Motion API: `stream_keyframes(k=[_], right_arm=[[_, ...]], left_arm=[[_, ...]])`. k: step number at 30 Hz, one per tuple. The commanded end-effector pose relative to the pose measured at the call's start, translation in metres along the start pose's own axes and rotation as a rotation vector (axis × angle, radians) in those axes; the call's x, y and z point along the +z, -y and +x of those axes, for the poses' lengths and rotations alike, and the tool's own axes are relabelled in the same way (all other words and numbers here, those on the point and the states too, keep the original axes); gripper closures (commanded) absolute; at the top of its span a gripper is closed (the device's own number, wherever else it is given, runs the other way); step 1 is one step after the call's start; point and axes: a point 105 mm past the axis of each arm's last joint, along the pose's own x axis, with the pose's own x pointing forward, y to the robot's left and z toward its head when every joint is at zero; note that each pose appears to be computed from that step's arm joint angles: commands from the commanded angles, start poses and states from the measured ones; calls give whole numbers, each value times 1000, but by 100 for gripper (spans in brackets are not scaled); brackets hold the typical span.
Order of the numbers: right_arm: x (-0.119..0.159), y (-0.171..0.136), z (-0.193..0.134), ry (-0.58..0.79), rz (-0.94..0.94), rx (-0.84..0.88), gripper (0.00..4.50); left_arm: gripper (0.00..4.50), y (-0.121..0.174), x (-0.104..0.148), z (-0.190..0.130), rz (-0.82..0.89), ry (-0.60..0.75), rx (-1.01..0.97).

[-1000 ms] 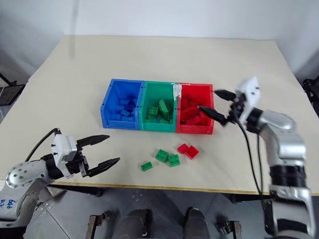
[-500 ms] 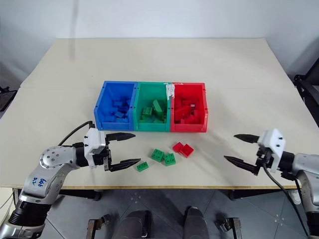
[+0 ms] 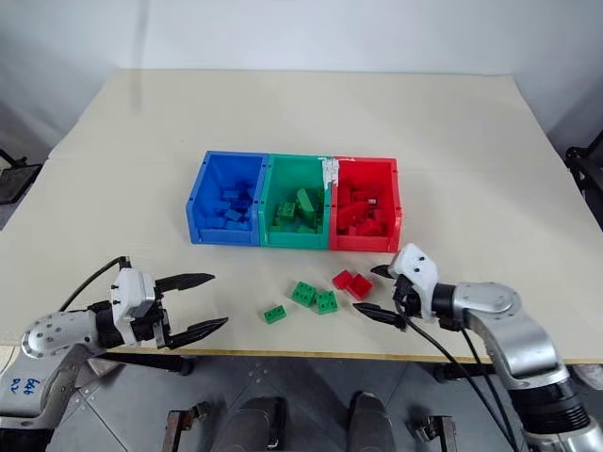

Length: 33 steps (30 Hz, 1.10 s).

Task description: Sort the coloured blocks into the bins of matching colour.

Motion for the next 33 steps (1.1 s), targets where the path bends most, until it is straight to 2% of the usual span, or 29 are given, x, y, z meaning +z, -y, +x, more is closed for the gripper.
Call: stream_keyframes(k=[1,4,11,14,17,19,22,26,33], right_arm=[[6,-3,7,18,0,-6,1],[6,-4,12,9,-10,-14,66],[13,6,-2,27,-35,-27,303],[30,9,-15,108,-63,8,301],[56,25,-23,236,-47,-42,301],[85,41,-26,363,-16,-82,301],[117,68,-16,482,30,-197,301],[131,91,7,488,40,-280,301],[138,99,21,485,-33,-249,62]], left_arm=[[0,2,12,-1,24,40,15],[0,4,13,1,23,41,12],[0,2,17,4,39,55,0],[0,0,21,6,42,80,1],[0,-3,27,7,22,127,31],[0,-8,29,4,1,151,74],[0,-13,27,-3,2,140,119],[0,-11,24,-10,12,120,149],[0,-6,22,-15,25,90,158]])
